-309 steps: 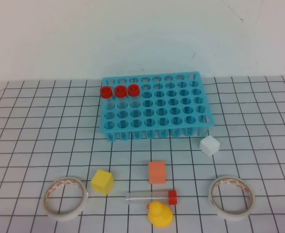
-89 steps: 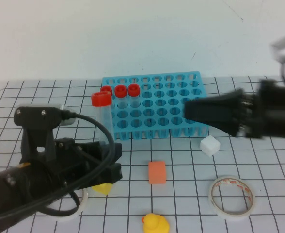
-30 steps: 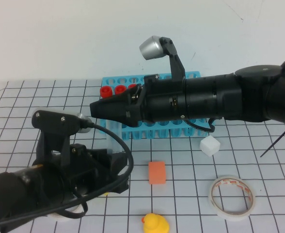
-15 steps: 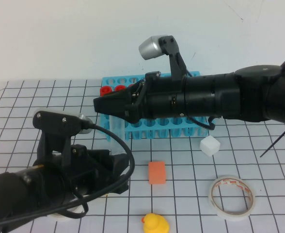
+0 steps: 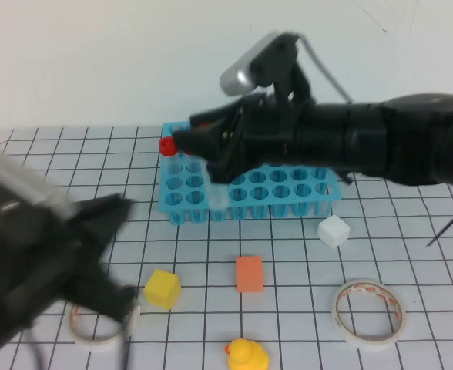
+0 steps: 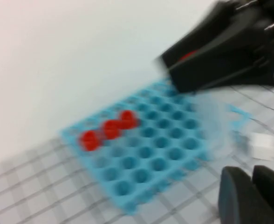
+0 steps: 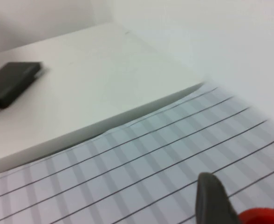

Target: Place the test tubes

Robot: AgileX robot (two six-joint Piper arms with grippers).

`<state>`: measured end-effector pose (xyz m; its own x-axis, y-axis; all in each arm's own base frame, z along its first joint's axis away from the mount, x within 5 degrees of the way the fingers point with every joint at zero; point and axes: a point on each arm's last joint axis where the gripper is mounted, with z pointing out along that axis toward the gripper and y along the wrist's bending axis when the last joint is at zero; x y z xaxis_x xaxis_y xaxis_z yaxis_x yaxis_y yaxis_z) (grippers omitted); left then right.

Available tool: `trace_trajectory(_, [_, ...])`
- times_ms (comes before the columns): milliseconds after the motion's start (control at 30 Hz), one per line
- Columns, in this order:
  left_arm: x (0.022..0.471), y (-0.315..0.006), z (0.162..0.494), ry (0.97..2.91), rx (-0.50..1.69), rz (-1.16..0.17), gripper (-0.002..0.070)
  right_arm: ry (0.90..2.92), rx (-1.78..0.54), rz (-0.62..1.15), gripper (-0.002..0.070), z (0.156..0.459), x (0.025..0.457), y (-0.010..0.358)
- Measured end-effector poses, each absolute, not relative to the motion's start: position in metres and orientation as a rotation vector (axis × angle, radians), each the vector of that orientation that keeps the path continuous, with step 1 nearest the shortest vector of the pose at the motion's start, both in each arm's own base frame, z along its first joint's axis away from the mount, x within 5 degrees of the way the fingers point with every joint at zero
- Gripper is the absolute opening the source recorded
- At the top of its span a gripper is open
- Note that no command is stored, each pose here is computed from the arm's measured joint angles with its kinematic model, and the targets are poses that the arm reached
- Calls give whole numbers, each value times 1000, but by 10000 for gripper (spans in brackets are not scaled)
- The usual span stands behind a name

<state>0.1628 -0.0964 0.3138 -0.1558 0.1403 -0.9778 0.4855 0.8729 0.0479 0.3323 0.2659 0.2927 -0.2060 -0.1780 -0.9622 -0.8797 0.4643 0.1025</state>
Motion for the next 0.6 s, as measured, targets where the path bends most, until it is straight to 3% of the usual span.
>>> trace_trajectory(167, [134, -65, 305, 1664, 381, -222, 6, 1628, -878, 732, 268, 319, 329, 255])
trace_trajectory(300, [103, -40, 285, 1643, 288, -222, 0, 1602, -852, 707, 268, 334, 324, 249])
trace_trajectory(600, [62, -5, 256, 1490, 183, -191, 0, 1592, -847, 706, 268, 339, 322, 248])
